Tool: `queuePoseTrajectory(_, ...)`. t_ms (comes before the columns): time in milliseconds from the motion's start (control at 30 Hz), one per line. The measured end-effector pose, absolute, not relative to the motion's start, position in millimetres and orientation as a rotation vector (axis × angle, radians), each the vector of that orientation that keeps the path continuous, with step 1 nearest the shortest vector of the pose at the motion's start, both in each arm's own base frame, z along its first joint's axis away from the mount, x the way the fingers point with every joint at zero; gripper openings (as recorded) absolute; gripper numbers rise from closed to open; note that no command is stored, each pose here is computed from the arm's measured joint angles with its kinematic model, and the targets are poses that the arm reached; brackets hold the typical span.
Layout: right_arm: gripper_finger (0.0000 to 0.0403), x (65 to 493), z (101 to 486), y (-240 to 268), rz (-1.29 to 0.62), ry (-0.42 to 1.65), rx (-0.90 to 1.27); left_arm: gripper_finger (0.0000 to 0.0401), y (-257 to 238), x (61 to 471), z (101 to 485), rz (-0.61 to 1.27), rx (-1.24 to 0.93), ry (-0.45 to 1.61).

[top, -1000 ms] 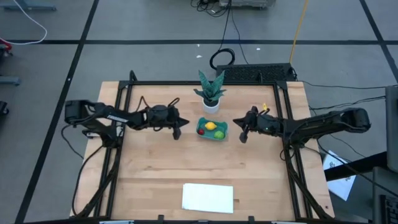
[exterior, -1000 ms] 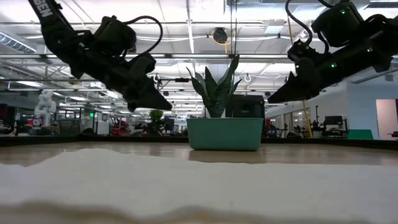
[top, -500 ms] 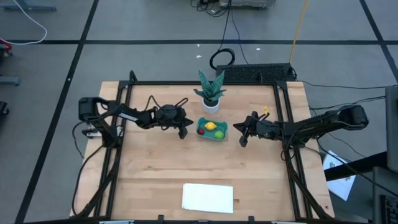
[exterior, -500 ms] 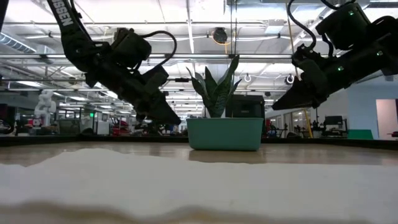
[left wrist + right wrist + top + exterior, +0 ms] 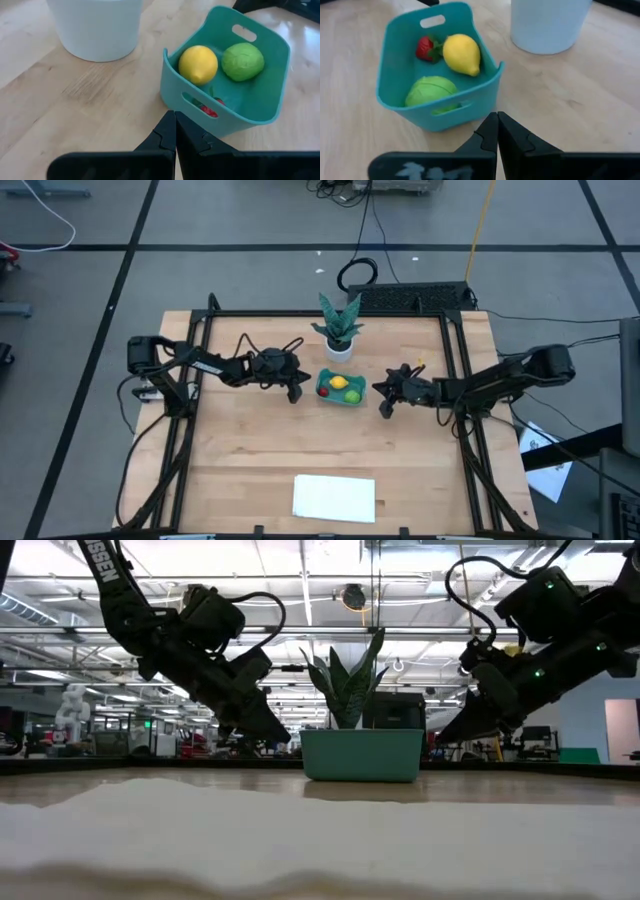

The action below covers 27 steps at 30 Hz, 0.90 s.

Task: Pick and placing Produce into tupperware
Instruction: Adjust the green bin

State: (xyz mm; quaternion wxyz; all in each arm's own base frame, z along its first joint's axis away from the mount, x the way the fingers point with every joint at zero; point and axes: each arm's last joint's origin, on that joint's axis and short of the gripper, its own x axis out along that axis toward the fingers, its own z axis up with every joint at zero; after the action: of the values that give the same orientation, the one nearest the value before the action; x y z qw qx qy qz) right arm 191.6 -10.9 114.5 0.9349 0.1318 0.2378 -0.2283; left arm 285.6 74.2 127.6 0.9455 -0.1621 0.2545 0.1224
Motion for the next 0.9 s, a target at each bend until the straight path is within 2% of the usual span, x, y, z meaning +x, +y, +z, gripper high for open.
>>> queuePoseTrajectory(500, 0.0000, 202.6, 101.2, -9.9, -0.457, 0.452, 0.293, 0.0000, 74.5, 288.3, 121.1, 0.249, -0.342, 0.524)
queuePoseTrajectory(900, 0.0000, 214.7, 107.2, -14.1, -0.452, 0.461, 0.218, 0.0000, 73.6, 320.8, 101.8, 0.183, -0.341, 0.620)
